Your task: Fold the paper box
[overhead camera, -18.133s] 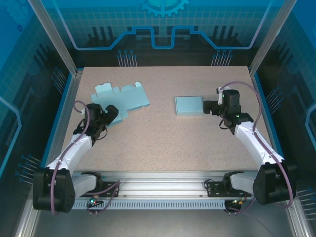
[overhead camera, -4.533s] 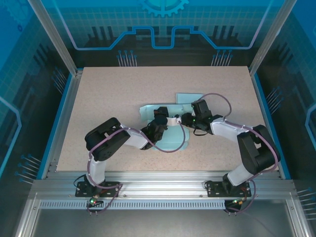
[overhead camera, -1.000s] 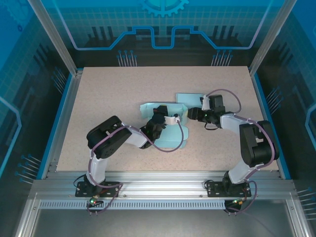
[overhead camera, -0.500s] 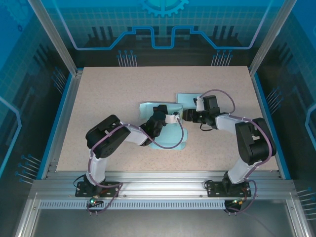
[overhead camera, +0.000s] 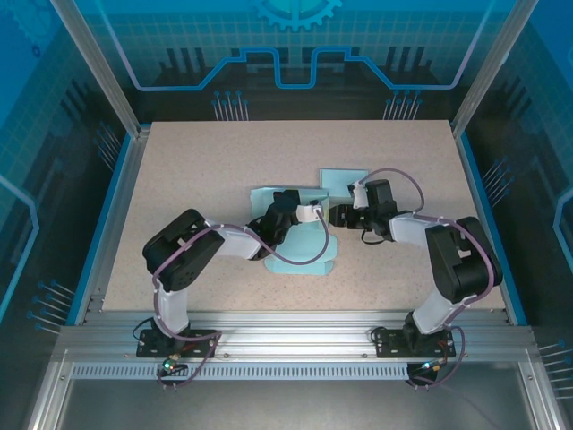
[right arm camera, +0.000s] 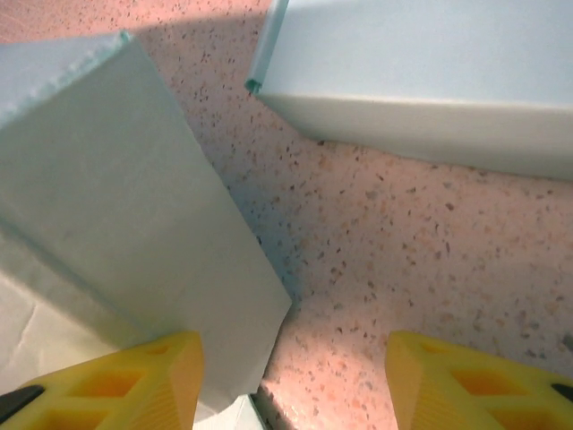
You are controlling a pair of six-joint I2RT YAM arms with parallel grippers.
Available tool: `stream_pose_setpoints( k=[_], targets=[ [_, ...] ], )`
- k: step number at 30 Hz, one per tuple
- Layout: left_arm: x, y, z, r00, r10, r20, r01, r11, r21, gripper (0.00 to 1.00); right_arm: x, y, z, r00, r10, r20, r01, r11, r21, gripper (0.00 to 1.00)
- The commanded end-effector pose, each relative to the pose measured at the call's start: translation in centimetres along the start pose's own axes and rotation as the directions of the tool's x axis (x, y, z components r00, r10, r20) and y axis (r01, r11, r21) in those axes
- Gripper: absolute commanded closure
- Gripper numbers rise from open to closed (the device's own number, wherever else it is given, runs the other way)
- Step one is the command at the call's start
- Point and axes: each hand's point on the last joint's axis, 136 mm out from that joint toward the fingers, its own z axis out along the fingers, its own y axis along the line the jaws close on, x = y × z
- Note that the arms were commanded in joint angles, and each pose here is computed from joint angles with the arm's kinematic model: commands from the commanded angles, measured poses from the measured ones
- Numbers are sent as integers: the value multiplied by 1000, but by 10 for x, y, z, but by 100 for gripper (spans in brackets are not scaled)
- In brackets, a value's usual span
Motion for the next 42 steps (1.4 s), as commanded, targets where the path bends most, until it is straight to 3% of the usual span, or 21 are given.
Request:
stream_pose_setpoints(
  k=[1,13,20,32,37,42],
  targets=[
    [-7,8,-2,999,-42,35,41,999,5,97,-2,14,-6,999,-44,20,44,998,-33,43],
    [-10,18,2,997,18,70,-9,992,-124,97,1,22,-16,996,-75,45,78,995,-65,44],
    [-10,12,1,997,21,76,-13,995,-104,97,-5,24,-21,992,-108,65,112,992,-58,43],
    [-10,4,1,997,29,78,-23,997,-75,97,-13,25,2,989,-144,43,147,987,-68,37],
    [-11,4,1,997,31,78,-25,997,-75,97,-14,25,9,982,-184,31,185,983,-9,33],
    [-15,3,0,995,35,90,-28,997,-73,97,-22,19,14,980,-193,53,191,980,48,36]
  ],
)
